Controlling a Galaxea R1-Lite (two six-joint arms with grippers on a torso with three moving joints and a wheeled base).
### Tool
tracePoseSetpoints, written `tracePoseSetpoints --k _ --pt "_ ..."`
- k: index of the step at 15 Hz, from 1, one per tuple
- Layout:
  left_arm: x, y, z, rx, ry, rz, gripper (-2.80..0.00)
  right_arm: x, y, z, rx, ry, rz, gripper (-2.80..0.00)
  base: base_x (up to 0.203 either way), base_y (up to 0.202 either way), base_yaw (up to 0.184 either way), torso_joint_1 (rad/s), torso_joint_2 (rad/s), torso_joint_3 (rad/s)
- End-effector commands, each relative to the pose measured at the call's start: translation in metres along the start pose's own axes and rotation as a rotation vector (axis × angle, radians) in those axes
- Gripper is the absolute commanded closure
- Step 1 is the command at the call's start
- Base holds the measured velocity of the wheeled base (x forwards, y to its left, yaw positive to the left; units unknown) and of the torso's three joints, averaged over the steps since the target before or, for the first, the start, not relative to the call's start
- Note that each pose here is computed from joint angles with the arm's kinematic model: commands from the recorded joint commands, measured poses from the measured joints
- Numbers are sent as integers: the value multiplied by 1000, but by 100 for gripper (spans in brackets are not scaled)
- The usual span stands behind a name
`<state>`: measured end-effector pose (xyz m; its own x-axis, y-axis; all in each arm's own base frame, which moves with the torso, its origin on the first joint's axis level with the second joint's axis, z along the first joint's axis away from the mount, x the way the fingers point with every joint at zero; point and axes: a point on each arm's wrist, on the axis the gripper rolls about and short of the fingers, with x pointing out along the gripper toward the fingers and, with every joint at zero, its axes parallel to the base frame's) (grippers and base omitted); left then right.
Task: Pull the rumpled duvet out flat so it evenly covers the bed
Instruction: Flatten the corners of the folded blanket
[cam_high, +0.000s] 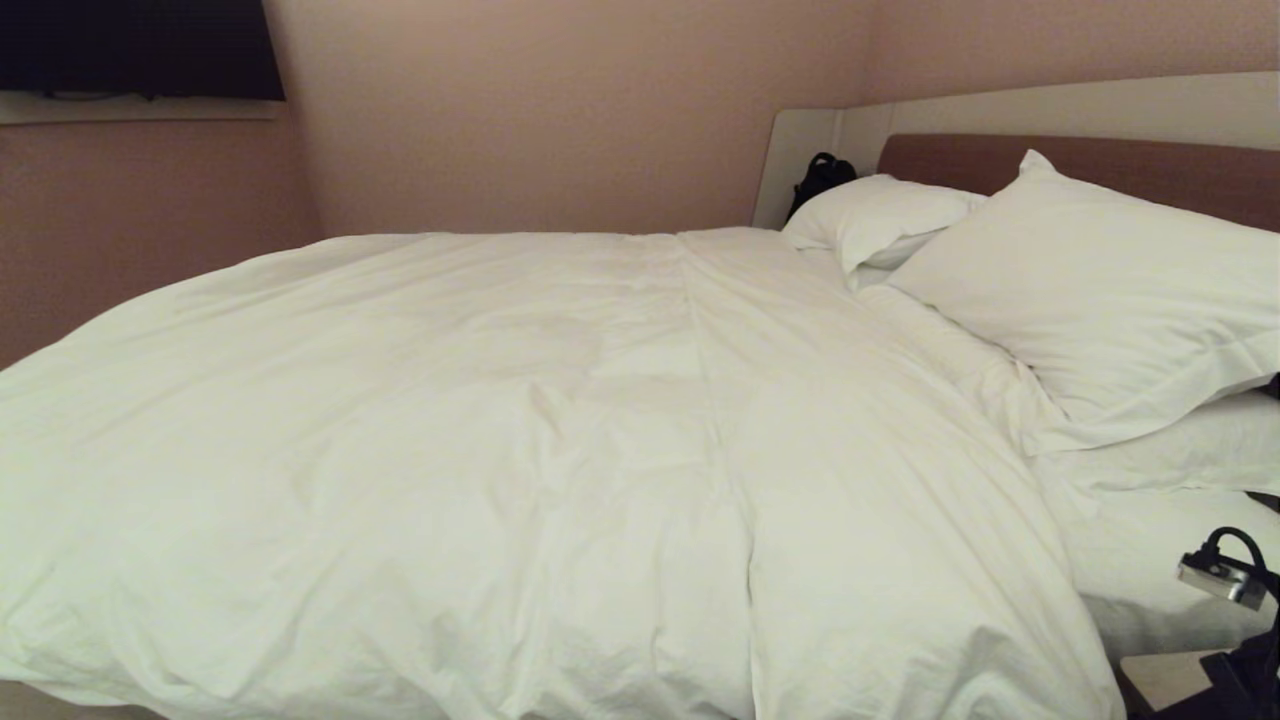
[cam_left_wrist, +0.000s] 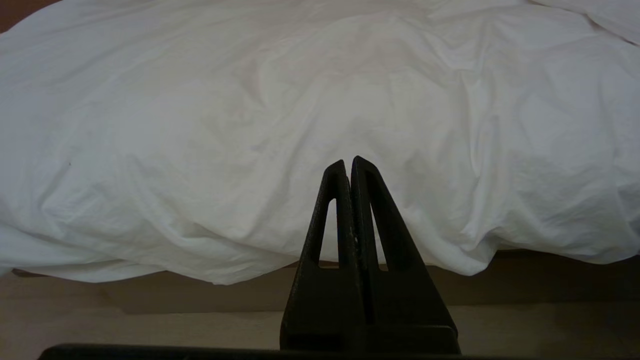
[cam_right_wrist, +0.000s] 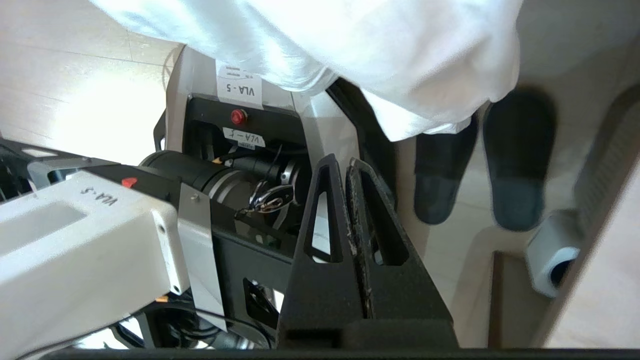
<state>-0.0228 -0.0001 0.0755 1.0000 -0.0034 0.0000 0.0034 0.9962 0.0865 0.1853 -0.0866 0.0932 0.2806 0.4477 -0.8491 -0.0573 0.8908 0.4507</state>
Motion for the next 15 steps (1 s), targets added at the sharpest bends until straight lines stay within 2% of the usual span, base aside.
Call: tracePoseSetpoints --k 1,4,6,7,9,11,15 --pt "0 0 0 0 0 0 0 13 -13 10 -21 -68 -45 0 0 0 0 0 0 0" --pt "0 0 0 -1 -1 0 0 4 -4 2 55 -114 -131 0 0 0 0 0 0 0" --pt "0 0 0 -1 0 0 0 5 2 2 164 -161 -252 0 0 0 0 0 0 0" --pt "0 0 0 1 0 0 0 8 6 3 177 -200 -329 0 0 0 0 0 0 0" --pt "0 0 0 1 0 0 0 19 20 4 145 -271 -458 0 0 0 0 0 0 0" --pt "0 0 0 -1 0 0 0 29 33 4 118 -319 -537 0 0 0 0 0 0 0" --pt "0 0 0 1 -1 0 0 38 34 8 113 -305 -557 0 0 0 0 0 0 0"
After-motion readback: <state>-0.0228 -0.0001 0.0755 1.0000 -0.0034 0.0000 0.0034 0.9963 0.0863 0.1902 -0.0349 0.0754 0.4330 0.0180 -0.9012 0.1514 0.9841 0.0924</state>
